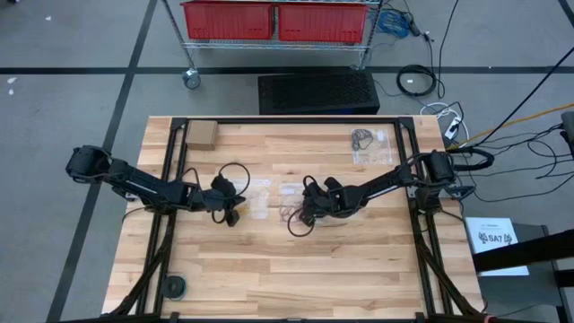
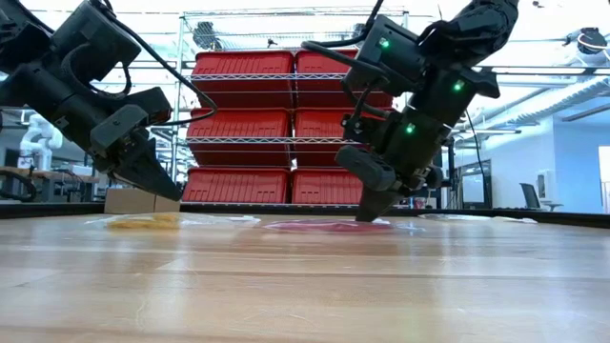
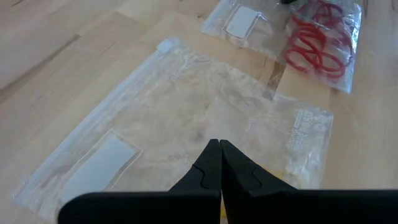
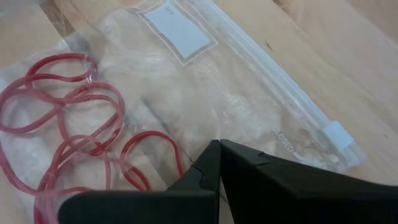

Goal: Sort rubber bands
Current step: Adjust all the transparent zip lock bag to the center table

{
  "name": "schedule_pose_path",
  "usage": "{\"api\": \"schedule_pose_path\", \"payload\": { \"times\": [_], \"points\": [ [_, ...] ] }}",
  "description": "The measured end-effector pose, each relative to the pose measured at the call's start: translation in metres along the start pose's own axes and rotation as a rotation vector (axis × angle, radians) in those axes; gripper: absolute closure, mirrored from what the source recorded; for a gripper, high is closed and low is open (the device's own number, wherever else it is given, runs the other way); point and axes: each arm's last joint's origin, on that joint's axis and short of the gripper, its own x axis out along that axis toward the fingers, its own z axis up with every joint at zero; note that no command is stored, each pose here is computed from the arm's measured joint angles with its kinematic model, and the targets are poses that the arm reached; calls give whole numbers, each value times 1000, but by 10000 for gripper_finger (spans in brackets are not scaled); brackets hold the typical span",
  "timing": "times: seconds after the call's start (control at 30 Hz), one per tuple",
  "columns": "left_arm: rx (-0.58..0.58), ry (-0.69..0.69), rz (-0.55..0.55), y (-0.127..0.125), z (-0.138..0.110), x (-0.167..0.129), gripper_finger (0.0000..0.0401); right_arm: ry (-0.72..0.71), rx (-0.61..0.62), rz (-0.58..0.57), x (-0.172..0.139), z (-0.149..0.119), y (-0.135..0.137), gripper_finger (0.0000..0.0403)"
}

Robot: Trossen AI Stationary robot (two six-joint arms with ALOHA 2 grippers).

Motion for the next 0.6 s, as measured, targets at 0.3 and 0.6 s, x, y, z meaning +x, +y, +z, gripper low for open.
{"api": "schedule_pose_path", "payload": {
  "times": [0.3, 0.6],
  "points": [
    [1, -1, 0, 0, 0, 0, 401, -28, 16, 24, 3, 5, 0, 403],
    [0, -3, -1, 0, 0, 0, 401, -81, -7, 27, -6, 19, -4, 403]
  ]
}}
